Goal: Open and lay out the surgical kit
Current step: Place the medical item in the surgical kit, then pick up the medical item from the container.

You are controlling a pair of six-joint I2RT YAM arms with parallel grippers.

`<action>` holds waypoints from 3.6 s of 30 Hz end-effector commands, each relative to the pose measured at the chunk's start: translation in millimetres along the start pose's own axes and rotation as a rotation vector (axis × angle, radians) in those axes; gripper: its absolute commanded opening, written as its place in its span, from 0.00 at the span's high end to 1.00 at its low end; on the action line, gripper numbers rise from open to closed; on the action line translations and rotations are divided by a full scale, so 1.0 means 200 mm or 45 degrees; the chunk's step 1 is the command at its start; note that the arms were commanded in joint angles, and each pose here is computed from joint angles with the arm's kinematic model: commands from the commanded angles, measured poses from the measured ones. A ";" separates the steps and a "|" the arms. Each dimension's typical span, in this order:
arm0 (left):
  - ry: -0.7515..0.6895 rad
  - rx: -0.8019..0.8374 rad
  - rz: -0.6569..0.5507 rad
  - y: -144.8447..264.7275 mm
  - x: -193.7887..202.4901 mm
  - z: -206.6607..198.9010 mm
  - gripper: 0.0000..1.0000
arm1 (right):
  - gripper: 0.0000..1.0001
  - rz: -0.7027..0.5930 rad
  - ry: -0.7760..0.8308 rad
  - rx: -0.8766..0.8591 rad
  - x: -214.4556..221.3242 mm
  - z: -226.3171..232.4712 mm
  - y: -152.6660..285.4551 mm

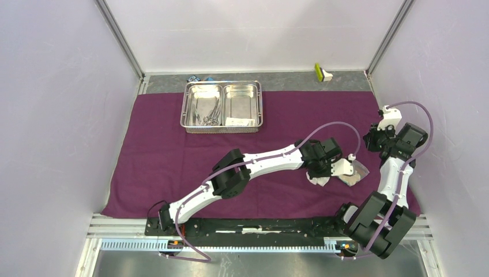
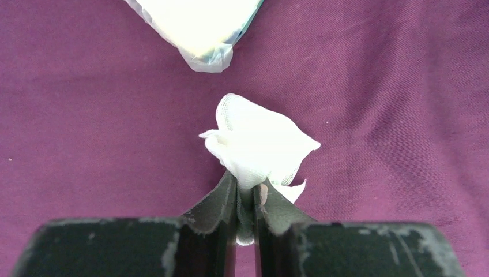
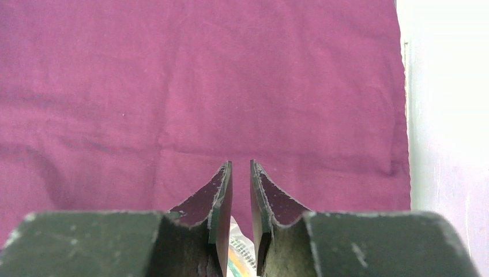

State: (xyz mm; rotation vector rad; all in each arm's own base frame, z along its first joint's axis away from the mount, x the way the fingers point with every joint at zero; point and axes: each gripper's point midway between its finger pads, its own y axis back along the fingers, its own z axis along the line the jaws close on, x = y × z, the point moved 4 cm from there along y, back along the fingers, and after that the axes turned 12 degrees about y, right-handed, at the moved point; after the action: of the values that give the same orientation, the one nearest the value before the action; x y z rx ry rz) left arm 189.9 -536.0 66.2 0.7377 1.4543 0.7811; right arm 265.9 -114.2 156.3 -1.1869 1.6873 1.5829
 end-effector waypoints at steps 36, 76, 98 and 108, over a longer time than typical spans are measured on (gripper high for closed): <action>0.123 -0.099 -0.166 0.49 -0.16 0.16 0.16 | 0.76 -0.025 -0.012 -0.074 0.02 0.01 -0.03; 1.180 -0.556 -0.088 1.03 1.19 1.46 0.09 | 0.75 0.000 -0.067 -0.145 0.06 0.03 -0.07; 1.181 -0.420 0.142 0.90 1.37 1.33 0.30 | 0.75 0.001 -0.055 -0.173 0.06 0.04 -0.07; 1.181 -0.363 0.100 0.85 1.33 1.34 0.59 | 0.76 0.008 -0.059 -0.186 0.07 0.04 -0.08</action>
State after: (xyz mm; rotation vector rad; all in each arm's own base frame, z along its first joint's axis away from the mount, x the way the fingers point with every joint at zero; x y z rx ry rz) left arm 454.1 -205.9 70.0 0.1032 2.0258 1.4952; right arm 266.0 -105.4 126.1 -1.1554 1.5822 1.7735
